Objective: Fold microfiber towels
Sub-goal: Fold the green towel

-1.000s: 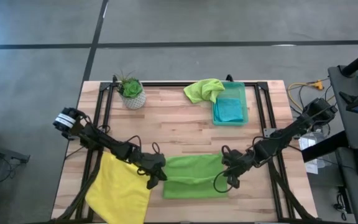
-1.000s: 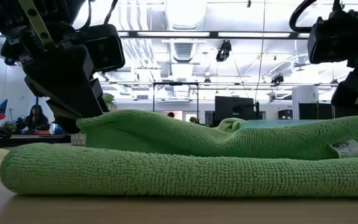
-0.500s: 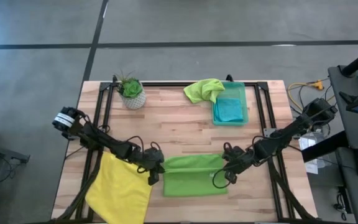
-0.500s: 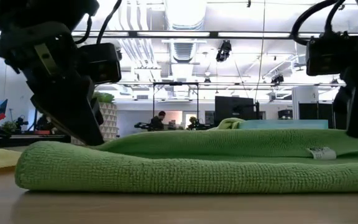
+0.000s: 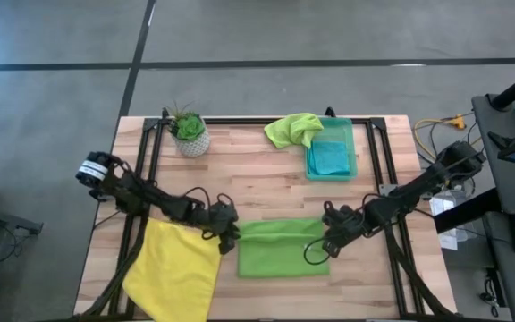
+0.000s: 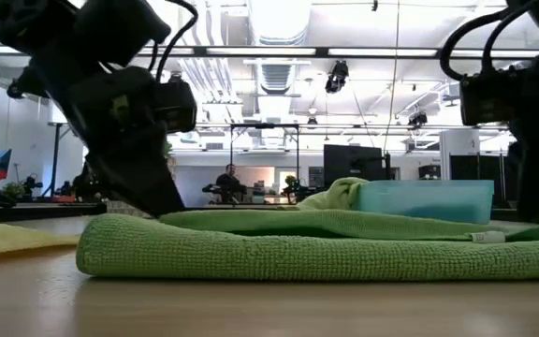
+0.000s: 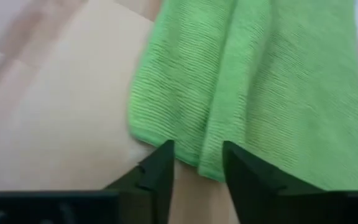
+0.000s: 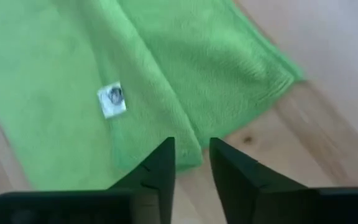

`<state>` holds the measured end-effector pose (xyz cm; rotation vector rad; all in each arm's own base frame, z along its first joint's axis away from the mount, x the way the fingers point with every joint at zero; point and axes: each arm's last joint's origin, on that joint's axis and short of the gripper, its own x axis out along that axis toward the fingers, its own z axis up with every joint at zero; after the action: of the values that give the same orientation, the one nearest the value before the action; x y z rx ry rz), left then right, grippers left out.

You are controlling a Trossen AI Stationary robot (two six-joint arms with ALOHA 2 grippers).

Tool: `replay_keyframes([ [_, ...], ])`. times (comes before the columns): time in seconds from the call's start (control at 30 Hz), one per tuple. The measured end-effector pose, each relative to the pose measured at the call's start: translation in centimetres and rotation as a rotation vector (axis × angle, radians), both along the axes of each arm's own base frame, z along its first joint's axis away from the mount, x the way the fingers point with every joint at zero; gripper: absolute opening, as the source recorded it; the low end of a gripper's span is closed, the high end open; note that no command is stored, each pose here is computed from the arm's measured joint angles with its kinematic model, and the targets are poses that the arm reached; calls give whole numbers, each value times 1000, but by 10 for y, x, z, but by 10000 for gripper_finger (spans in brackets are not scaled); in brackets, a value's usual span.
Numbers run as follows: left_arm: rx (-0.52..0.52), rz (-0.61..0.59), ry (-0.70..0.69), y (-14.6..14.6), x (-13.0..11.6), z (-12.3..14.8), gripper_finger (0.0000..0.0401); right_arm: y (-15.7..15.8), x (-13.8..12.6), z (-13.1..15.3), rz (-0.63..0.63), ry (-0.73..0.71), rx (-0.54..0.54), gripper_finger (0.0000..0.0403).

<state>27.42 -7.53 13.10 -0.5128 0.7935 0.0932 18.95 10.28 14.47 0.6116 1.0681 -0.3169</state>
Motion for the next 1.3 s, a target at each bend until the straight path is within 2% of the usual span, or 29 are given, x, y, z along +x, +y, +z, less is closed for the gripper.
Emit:
replay_keyframes([
  [0.07,-1,14,-2,4,0,3,153,-1,0,4,-7,-29,-8,116],
  [0.13,-3,25,-11,7,-1,7,175,1,1,10,54,-86,-11,131],
  [0.3,-7,36,-27,11,-1,12,200,20,6,20,372,-257,-68,142],
  [0.4,-9,37,-28,11,-1,13,201,27,5,13,472,-230,-126,135],
  [0.5,-13,39,-33,11,-1,14,201,31,6,5,522,-187,-167,129],
  [0.87,-18,39,-35,11,-1,14,200,37,17,-18,607,-14,-297,124],
  [1.0,-19,39,-35,11,-1,14,200,41,23,-13,597,19,-331,80],
  [1.13,-20,39,-40,11,-1,15,200,42,30,1,570,-42,-334,19],
  [1.3,-22,39,-47,10,0,17,200,34,31,8,443,-59,-275,13],
])
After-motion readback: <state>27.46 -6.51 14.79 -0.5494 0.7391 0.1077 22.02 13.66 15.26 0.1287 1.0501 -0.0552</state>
